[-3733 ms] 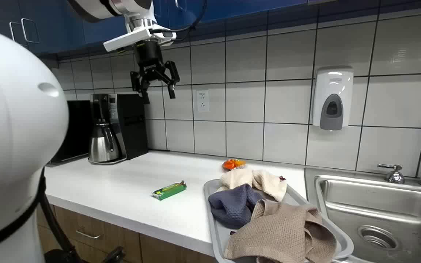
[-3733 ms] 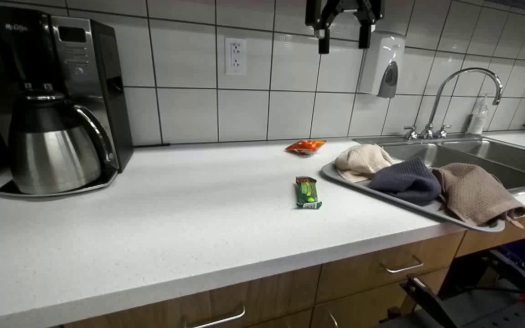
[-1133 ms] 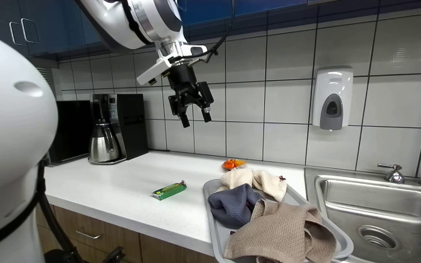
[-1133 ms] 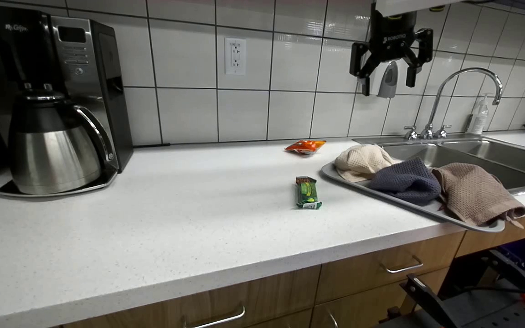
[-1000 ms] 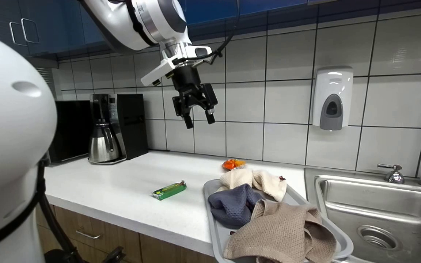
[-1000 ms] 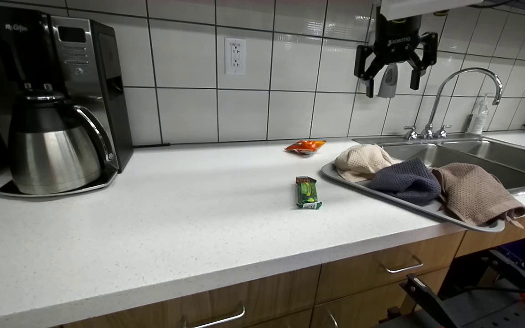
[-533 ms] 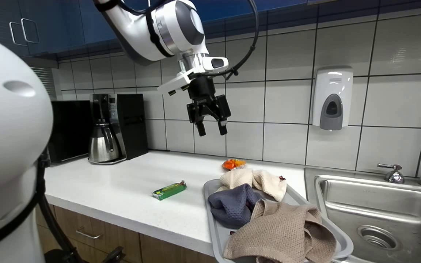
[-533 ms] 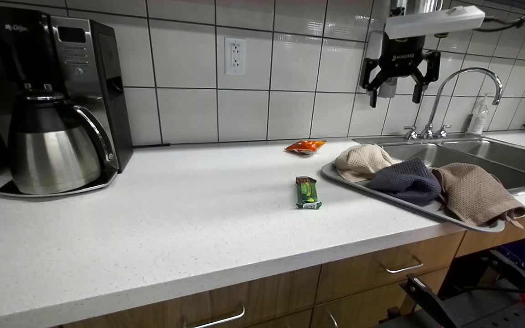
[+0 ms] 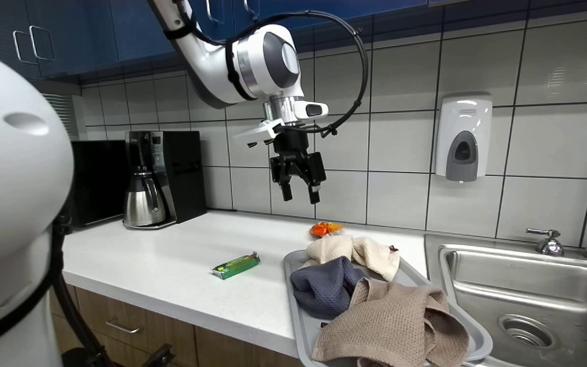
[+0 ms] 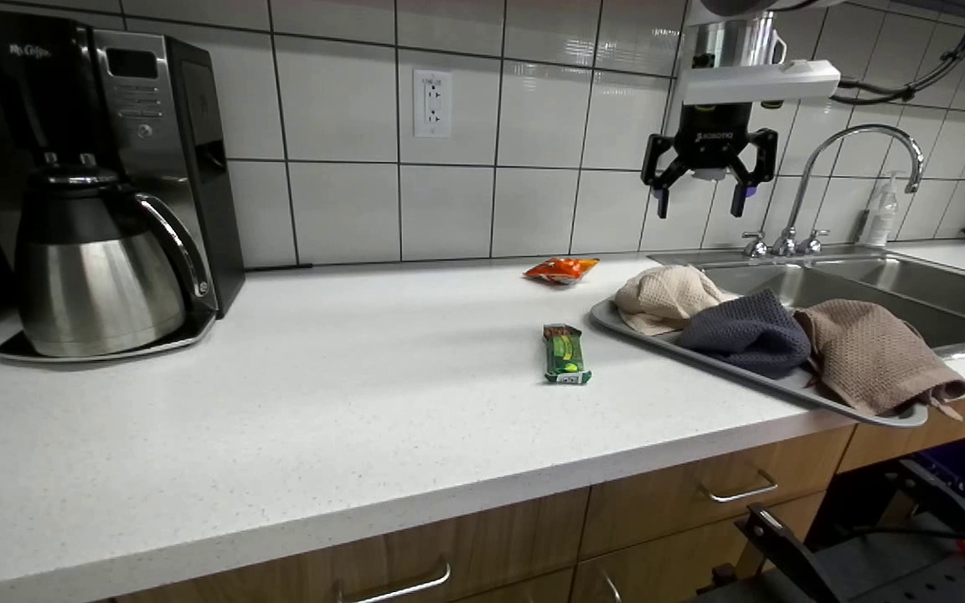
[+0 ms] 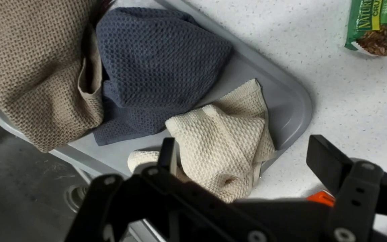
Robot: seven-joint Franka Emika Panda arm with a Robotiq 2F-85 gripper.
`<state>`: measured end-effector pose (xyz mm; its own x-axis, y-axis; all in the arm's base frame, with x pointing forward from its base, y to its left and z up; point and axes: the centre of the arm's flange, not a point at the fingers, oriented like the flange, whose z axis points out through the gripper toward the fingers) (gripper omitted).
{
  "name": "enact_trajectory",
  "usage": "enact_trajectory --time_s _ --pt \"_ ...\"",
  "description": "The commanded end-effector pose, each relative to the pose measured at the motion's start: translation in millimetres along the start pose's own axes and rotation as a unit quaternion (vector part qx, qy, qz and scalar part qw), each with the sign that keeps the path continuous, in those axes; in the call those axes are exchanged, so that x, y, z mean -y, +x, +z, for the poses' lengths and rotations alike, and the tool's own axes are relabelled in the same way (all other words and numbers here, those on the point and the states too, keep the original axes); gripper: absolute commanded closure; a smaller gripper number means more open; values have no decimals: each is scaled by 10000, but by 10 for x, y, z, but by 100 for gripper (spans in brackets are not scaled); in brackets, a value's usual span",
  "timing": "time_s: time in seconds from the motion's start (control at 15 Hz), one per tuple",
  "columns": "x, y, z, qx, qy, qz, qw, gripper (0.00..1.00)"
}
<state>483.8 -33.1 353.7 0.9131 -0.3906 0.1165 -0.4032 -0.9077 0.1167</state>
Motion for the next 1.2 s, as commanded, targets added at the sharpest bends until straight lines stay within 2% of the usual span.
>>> enact_trajectory --time_s 0.0,0.67,1.13 --pt "66 253 44 28 96 70 9999 0" --pt "-69 684 419 232 271 194 9992 0" --pt "-128 973 772 324 242 -29 9992 0"
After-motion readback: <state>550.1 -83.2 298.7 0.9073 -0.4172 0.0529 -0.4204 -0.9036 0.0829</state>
